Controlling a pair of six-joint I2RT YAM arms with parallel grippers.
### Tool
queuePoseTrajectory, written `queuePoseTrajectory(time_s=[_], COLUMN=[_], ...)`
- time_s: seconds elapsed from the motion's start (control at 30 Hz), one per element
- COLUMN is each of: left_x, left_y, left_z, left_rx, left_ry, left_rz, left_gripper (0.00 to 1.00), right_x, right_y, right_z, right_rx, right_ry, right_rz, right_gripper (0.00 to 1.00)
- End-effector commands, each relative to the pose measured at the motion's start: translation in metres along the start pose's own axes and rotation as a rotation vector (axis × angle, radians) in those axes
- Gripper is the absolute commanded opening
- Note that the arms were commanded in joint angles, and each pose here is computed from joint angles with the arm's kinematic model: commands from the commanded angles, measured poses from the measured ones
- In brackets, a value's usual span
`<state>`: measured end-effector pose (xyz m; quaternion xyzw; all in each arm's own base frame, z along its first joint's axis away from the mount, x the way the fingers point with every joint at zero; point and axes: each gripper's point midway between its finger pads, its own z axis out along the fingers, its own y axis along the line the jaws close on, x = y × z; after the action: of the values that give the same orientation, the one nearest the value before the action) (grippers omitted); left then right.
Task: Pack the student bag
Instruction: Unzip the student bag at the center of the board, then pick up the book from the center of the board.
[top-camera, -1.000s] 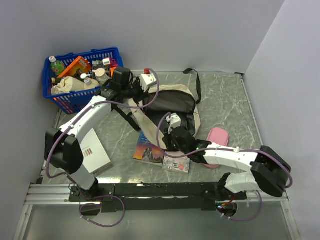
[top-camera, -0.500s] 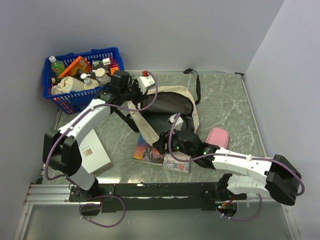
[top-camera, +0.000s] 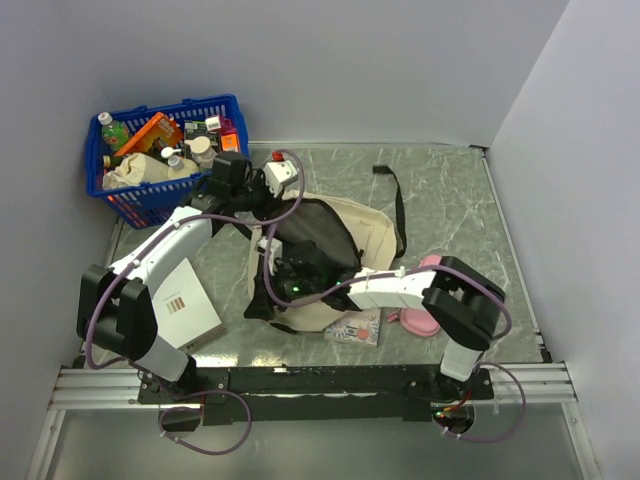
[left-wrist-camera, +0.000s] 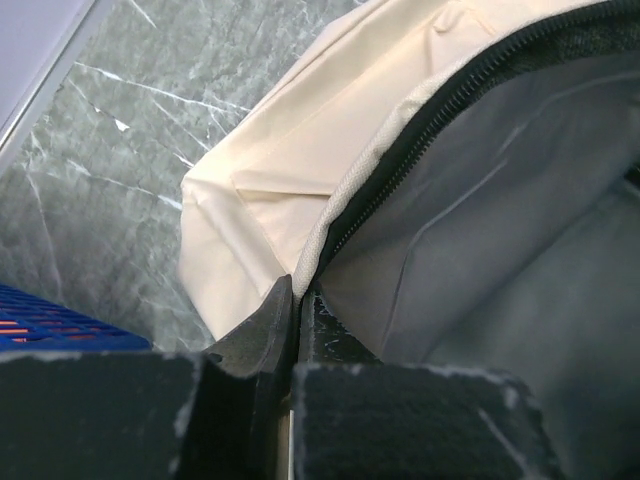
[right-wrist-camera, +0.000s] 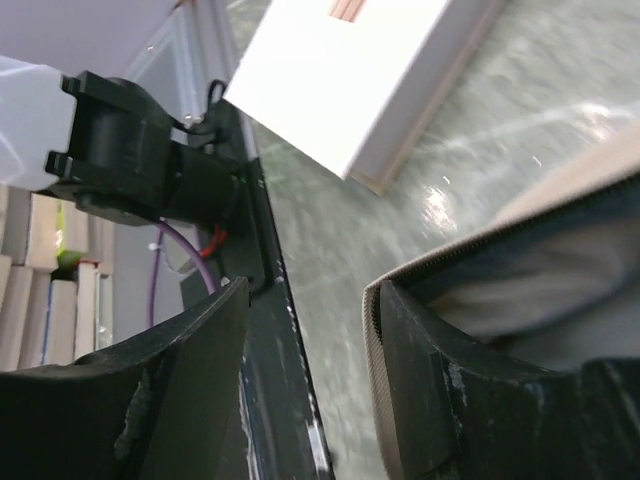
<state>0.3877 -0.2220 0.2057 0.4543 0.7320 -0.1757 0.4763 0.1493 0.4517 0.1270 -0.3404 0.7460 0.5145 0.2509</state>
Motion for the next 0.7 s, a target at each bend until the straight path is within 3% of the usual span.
queuePoseTrajectory(time_s=[0.0,0.13,0.17,0.23,0.27,0.3,0.33,0.37,0.43,0.57,0.63,0.67], left_x=[-0.054,-0.064,-0.065,-0.073,-0.074,-0.080,-0.083,-0.084,-0.090,-0.094,-0.094,-0.093], left_y=[0.009,0.007,0.008,0.010,0.010,0.010,0.008,0.009,0.007,0.003,-0.005,-0.008], left_z=[-0.015,-0.014,-0.012,-0.012,-0.011,-0.011,-0.010,-0.008,-0.007,-0.005,-0.006,-0.007], left_rx=[-0.024,-0.015,-0.016,-0.023,-0.018,-0.019,-0.013,-0.011,-0.007,0.023,0.070,0.091], left_ry=[-0.165,-0.181,-0.183,-0.200,-0.204,-0.217,-0.222,-0.222,-0.231,-0.234,-0.226,-0.221], left_rz=[0.055,0.068,0.070,0.065,0.062,0.066,0.065,0.066,0.075,0.082,0.089,0.092], left_gripper=[0.01,0.01,0.01,0.01,0.01,0.01,0.01,0.01,0.01,0.01,0.01,0.01], right_x=[-0.011,-0.030,-0.022,-0.041,-0.020,-0.014,-0.031,-0.024,-0.033,-0.049,-0.056,-0.045], right_y=[0.055,0.040,0.030,-0.009,-0.033,-0.036,-0.051,-0.052,-0.037,0.010,0.039,0.065], right_z=[0.014,-0.002,-0.010,-0.035,-0.057,-0.067,-0.091,-0.104,-0.118,-0.112,-0.100,-0.082], right_rx=[-0.151,0.084,0.162,0.484,0.639,0.728,0.915,0.972,1.002,0.834,0.697,0.506], right_ry=[0.030,-0.048,-0.018,-0.058,0.051,0.077,-0.001,0.032,-0.035,-0.145,-0.187,-0.154], right_rz=[-0.103,-0.182,-0.175,-0.163,-0.161,-0.186,-0.218,-0.242,-0.275,-0.342,-0.383,-0.380], right_gripper=[0.63,0.64,0.63,0.61,0.61,0.61,0.64,0.65,0.68,0.69,0.69,0.69])
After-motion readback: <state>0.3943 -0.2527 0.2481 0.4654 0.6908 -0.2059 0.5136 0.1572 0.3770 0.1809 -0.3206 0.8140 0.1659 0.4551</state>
